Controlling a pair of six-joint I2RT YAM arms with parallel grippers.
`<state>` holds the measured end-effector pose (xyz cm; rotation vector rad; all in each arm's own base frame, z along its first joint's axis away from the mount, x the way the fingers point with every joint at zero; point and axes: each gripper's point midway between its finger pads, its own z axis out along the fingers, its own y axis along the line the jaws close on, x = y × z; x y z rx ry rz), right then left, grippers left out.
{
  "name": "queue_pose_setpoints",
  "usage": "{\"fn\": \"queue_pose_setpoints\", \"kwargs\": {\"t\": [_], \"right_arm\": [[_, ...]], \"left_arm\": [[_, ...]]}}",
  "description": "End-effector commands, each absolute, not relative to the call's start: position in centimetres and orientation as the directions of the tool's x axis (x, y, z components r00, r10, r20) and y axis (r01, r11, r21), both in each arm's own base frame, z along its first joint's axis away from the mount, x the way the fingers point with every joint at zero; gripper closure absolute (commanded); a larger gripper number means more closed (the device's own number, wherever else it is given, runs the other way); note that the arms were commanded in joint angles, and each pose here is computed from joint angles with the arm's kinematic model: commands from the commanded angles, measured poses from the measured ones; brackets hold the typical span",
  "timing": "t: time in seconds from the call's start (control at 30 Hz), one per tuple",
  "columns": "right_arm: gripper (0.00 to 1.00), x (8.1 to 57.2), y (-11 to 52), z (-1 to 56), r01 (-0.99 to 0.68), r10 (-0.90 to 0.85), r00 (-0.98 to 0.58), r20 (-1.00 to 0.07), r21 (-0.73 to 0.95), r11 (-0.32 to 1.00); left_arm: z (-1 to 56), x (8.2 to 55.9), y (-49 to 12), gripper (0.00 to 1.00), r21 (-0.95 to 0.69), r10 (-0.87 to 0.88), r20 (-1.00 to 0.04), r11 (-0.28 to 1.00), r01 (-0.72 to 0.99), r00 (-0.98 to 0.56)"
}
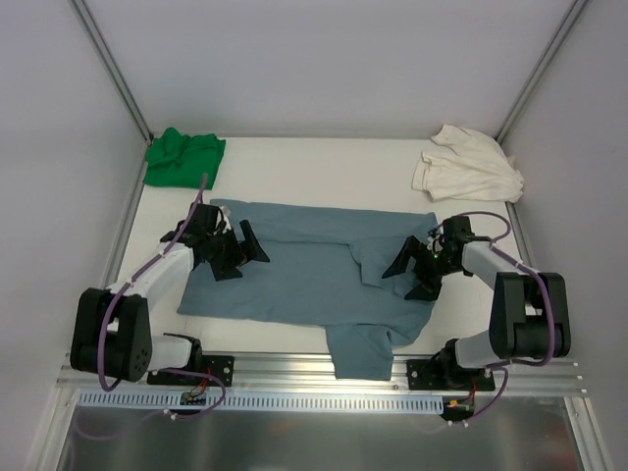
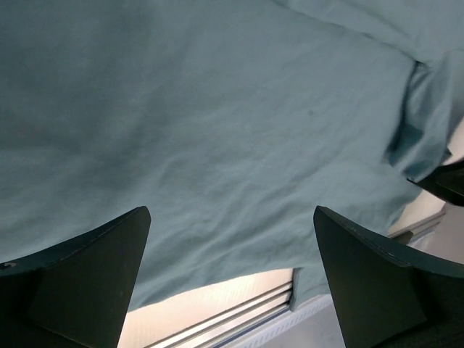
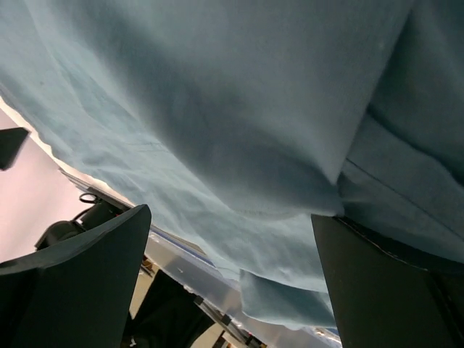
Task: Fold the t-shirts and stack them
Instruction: Fold the flattened tshirt in 1/3 of the way
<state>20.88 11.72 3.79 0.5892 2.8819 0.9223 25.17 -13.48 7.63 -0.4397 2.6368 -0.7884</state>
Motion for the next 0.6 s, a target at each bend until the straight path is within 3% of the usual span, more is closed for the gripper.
{"fn": "queue_pose_setpoints", "kwargs": {"t": [0.0, 0.23, 0.57], "right_arm": [[0.01, 23.1, 12.1, 3.7, 0.321, 0.383, -0.924, 0.021, 0.587, 0.743], [0.00, 26.0, 12.1, 2.2, 0.369, 0.406, -0.911, 0.066, 0.568, 0.736], [0.01, 31.2, 11.8, 1.7, 0.392, 0.436, -0.898, 0.051, 0.542, 0.744]], "left_arm": [[5.7, 25.5, -13.2, 0.01, -0.545, -0.420, -0.208, 0.800, -0.252, -0.884], [1.6, 27.4, -13.2, 0.01, -0.474, -0.423, -0.112, 0.818, -0.326, -0.899], [0.5, 34.0, -14.3, 0.01, -0.461, -0.436, -0.085, 0.815, -0.352, -0.896]]}}
